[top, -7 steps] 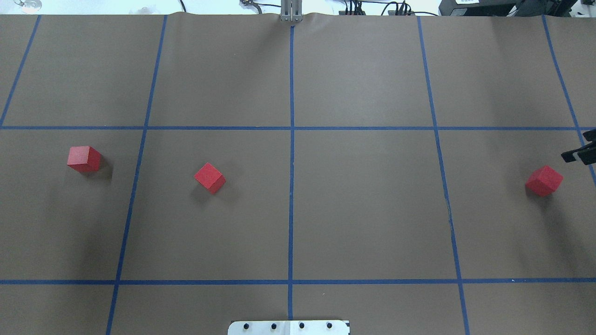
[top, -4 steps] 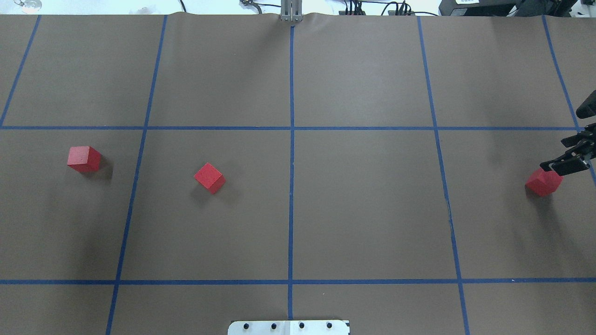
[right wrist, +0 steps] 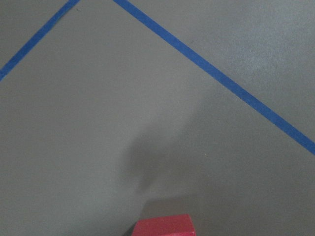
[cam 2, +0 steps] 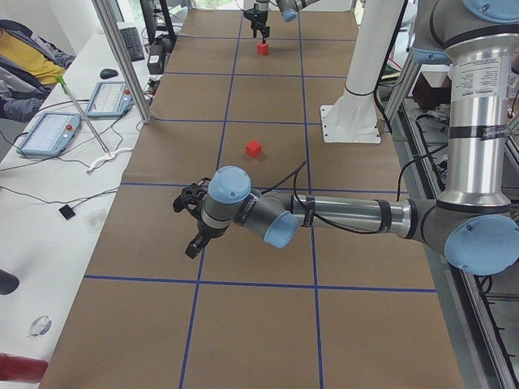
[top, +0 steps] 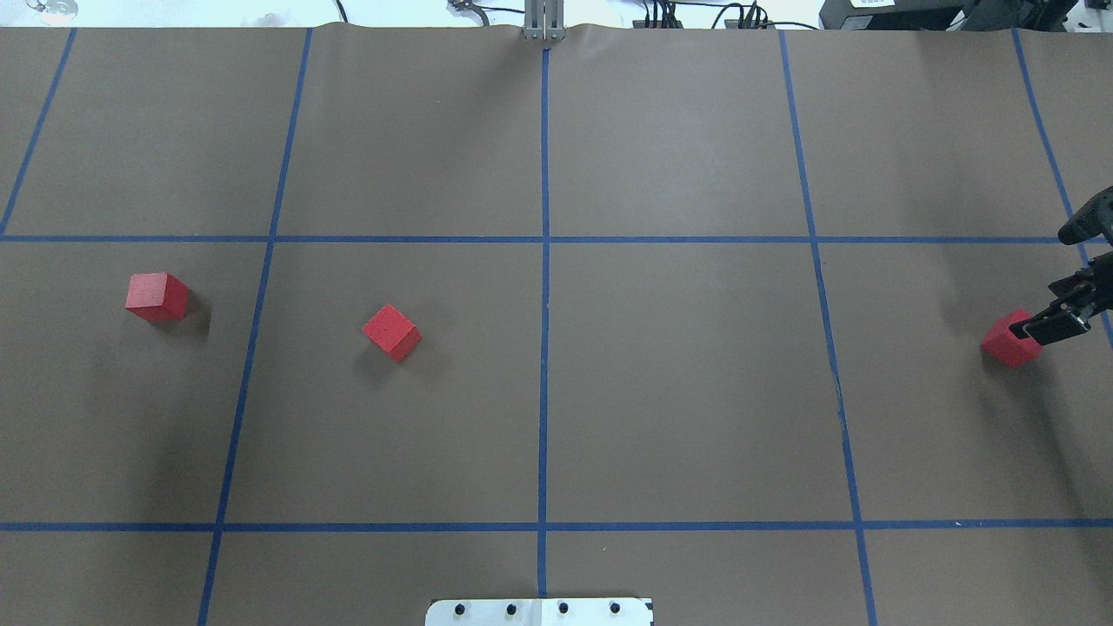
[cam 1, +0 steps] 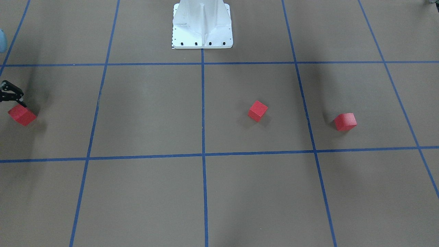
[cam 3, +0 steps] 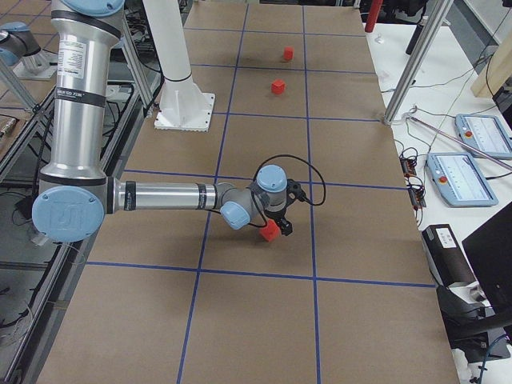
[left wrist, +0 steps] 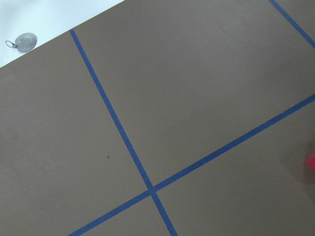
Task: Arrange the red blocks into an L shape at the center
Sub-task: 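Lower the right gripper onto the red cube farthest from the left arm and grasp it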
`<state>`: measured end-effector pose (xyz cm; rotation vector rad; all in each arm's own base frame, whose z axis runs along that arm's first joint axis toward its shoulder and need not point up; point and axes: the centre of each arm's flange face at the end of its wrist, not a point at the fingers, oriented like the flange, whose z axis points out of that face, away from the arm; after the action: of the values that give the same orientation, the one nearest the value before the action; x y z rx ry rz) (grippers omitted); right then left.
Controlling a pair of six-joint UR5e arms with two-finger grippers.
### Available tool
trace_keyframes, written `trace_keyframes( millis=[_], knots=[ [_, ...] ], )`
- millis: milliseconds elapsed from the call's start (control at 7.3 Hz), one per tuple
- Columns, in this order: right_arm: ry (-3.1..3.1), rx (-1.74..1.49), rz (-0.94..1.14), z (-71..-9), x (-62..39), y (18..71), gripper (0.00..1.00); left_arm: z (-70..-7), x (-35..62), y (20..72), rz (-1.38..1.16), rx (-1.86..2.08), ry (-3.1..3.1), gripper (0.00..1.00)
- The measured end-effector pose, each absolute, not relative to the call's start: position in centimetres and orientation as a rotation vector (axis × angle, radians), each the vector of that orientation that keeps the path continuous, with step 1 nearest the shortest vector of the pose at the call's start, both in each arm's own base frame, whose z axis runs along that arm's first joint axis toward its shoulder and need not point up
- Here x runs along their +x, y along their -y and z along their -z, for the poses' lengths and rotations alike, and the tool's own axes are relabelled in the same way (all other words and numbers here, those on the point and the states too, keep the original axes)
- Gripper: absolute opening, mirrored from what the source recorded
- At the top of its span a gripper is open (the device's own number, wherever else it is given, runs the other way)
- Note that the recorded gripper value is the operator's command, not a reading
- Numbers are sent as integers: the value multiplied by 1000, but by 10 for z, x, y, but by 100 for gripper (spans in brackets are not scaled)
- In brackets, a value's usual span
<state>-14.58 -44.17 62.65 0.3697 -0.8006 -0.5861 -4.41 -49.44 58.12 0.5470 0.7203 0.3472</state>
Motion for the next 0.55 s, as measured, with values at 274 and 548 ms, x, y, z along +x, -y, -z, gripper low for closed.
trace_keyframes(
  millis=[274,548],
  knots=[
    [804,335,581,-638,-151,439,99,-581,-44,494,-348,549,-720,100],
    [804,315,595,-643,-160,435,84,-581,-44,494,-348,550,-720,100]
  ],
)
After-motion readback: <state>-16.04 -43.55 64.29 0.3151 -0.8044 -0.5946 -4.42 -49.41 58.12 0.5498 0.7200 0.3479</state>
